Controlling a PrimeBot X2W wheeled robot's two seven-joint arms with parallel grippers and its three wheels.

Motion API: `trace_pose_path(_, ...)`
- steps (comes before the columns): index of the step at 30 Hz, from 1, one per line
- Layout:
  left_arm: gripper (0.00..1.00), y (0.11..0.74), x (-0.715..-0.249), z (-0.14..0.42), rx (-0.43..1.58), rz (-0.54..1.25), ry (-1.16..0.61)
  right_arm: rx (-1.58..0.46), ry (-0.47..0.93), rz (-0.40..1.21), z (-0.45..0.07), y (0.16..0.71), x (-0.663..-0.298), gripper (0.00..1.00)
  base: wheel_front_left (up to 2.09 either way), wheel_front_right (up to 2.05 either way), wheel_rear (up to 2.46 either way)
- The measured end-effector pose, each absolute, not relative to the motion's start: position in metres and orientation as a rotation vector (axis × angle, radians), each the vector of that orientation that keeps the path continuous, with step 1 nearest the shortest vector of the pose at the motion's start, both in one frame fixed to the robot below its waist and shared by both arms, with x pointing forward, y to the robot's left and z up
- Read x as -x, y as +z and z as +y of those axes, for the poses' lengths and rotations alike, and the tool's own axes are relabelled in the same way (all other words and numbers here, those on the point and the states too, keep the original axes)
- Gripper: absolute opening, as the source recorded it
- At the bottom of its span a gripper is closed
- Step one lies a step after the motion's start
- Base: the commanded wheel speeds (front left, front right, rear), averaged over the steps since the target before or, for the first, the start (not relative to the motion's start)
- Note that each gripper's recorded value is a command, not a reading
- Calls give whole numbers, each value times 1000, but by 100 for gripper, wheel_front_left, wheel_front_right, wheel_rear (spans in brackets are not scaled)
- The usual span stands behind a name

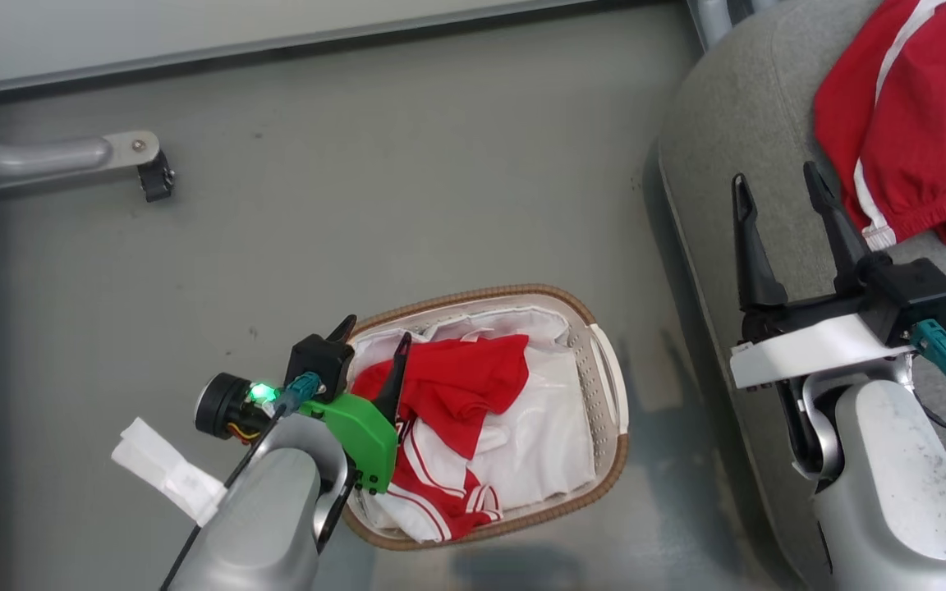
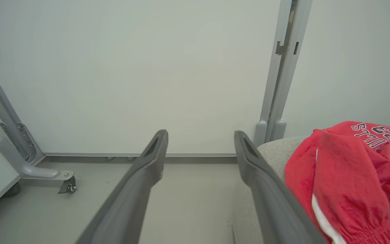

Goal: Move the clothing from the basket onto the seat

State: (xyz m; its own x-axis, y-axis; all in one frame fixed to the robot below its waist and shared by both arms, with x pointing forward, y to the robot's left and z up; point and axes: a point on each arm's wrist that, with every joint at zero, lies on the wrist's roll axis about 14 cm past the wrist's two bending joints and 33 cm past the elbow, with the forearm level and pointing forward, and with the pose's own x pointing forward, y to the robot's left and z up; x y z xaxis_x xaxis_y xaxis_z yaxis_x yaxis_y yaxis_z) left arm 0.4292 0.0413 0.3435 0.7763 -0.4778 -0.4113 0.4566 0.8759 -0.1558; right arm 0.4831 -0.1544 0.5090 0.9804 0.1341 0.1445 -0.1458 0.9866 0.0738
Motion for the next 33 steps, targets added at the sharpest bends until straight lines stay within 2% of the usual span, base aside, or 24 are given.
trace_pose_path(17,100,207,-408,17,-59,873,-663,-99,68,-36,-186,446,-515,100,0,0,0)
trace_pose_path(33,100,129,-396,16,-124,1077,-663,-90,24,57,-206,396,-521,100,0,0,0)
